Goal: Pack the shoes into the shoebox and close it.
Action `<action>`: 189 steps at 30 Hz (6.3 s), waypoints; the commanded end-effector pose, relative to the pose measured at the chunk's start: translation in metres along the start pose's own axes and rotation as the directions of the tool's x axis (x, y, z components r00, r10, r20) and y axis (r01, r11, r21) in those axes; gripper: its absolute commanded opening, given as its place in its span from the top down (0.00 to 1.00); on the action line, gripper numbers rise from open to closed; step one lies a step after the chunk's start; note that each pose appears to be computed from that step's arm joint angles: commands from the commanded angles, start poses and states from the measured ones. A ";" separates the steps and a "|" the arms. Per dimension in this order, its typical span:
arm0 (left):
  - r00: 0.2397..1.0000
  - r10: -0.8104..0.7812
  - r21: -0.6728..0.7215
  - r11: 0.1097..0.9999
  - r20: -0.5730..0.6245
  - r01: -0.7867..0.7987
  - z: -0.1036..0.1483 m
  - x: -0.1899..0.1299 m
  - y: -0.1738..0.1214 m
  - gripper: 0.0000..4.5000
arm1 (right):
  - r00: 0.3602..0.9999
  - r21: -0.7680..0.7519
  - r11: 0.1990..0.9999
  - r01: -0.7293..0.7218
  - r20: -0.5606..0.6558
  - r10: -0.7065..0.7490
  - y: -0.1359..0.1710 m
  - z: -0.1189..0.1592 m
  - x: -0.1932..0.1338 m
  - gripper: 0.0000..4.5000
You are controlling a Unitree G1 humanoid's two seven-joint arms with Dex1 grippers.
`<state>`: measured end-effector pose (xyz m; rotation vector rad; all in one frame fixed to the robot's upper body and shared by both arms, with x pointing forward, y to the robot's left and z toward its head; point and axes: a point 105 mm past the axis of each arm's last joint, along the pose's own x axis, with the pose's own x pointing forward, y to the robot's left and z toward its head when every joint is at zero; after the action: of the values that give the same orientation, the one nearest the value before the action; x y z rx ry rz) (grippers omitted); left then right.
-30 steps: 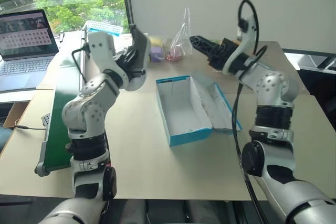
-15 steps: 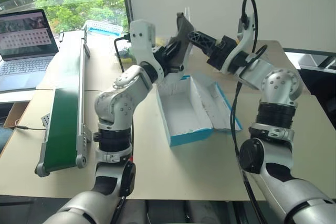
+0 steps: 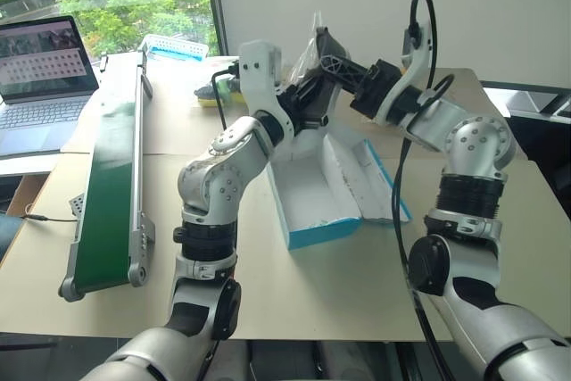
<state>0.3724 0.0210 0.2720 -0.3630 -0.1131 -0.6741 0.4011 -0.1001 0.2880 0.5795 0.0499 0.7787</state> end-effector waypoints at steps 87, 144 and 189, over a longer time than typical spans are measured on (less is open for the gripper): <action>0.724 0.684 0.488 0.664 -0.089 -0.567 0.036 -0.176 0.174 0.29 | 0.836 -0.474 0.724 -0.501 -0.481 0.263 0.053 -0.060 -0.006 0.00; 0.588 0.808 0.430 0.523 0.023 -0.736 0.031 -0.279 0.297 0.01 | 0.882 -0.556 0.710 -0.431 -0.425 0.203 0.054 -0.136 0.024 0.00; 0.999 0.036 0.222 0.974 0.014 -0.038 0.003 -0.039 0.042 0.48 | 0.991 -0.021 0.992 -0.125 0.042 0.126 0.047 -0.026 0.026 0.00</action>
<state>0.3800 0.0925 0.2281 -0.1572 -0.1010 -0.5442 0.3870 -0.0438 0.2788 0.5917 0.0133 0.8704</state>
